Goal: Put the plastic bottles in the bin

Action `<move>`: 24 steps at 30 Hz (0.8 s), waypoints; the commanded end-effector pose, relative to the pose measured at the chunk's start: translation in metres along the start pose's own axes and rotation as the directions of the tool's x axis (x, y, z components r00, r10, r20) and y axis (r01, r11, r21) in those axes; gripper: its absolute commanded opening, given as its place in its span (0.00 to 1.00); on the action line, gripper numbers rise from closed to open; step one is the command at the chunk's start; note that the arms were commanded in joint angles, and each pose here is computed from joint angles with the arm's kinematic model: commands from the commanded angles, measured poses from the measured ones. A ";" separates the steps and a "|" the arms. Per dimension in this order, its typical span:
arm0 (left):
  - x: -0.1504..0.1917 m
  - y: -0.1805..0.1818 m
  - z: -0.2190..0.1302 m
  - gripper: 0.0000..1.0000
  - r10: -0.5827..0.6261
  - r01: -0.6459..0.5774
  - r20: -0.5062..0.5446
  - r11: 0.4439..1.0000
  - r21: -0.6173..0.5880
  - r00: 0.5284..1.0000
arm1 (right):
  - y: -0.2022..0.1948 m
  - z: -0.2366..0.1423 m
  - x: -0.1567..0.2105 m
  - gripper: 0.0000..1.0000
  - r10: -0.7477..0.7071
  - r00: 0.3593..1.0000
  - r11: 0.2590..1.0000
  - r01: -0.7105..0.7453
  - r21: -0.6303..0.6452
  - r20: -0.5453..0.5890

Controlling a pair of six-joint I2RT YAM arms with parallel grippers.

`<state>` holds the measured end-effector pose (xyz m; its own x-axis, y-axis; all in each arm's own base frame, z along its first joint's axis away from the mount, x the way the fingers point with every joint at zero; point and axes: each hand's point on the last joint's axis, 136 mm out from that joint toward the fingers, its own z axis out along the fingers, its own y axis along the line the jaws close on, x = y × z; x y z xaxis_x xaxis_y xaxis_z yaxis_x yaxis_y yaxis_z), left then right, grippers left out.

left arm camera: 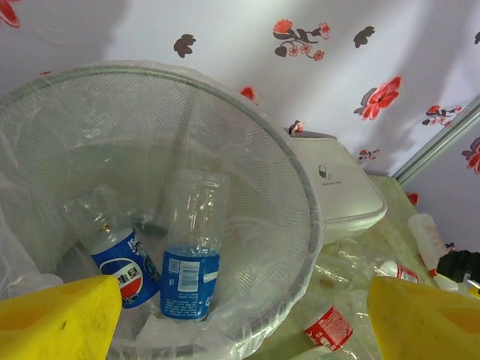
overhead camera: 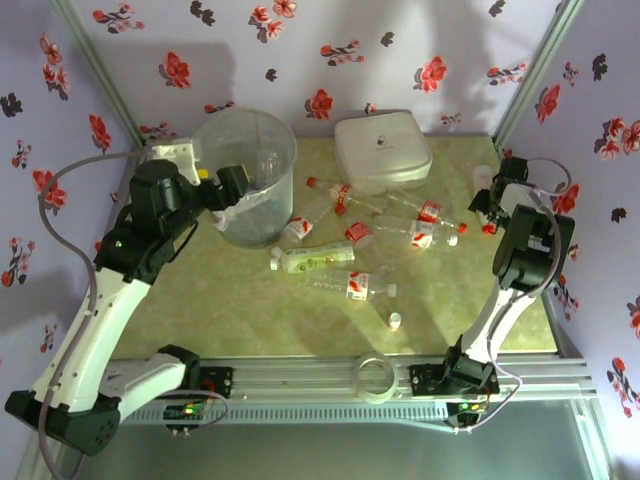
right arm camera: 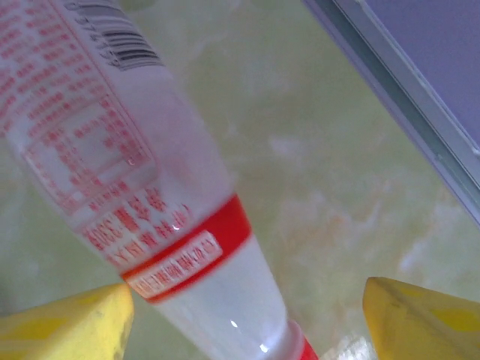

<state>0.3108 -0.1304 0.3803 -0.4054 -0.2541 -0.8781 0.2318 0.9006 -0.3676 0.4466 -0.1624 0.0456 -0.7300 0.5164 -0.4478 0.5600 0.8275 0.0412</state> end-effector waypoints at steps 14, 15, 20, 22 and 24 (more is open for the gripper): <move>-0.020 -0.020 -0.001 0.85 -0.038 0.036 0.027 0.996 0.084 0.999 | 0.006 0.033 0.021 0.65 0.031 0.983 0.999 -0.033 -0.011 -0.179; -0.020 -0.020 -0.002 0.85 -0.039 0.037 0.028 0.996 0.085 0.999 | 0.004 0.033 0.023 0.63 0.032 0.982 0.999 -0.033 -0.002 -0.185; -0.020 -0.020 -0.002 0.85 -0.042 0.039 0.031 0.995 0.086 0.999 | 0.002 0.030 0.025 0.55 0.027 0.983 1.000 -0.025 0.008 -0.183; -0.019 -0.020 -0.002 0.85 -0.042 0.040 0.030 0.996 0.085 0.999 | 0.000 0.028 0.026 0.53 0.019 0.983 1.000 -0.017 0.012 -0.180; -0.019 -0.019 -0.002 0.85 -0.040 0.037 0.031 0.996 0.085 0.999 | -0.001 0.022 0.027 0.48 0.007 0.985 1.000 -0.003 0.019 -0.173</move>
<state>0.3147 -0.1409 0.3860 -0.4235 -0.2767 -0.8626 0.2591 0.8754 -0.4080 0.4603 -0.1603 0.0188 -0.7575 0.5479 -0.3550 0.5647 0.8227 0.0649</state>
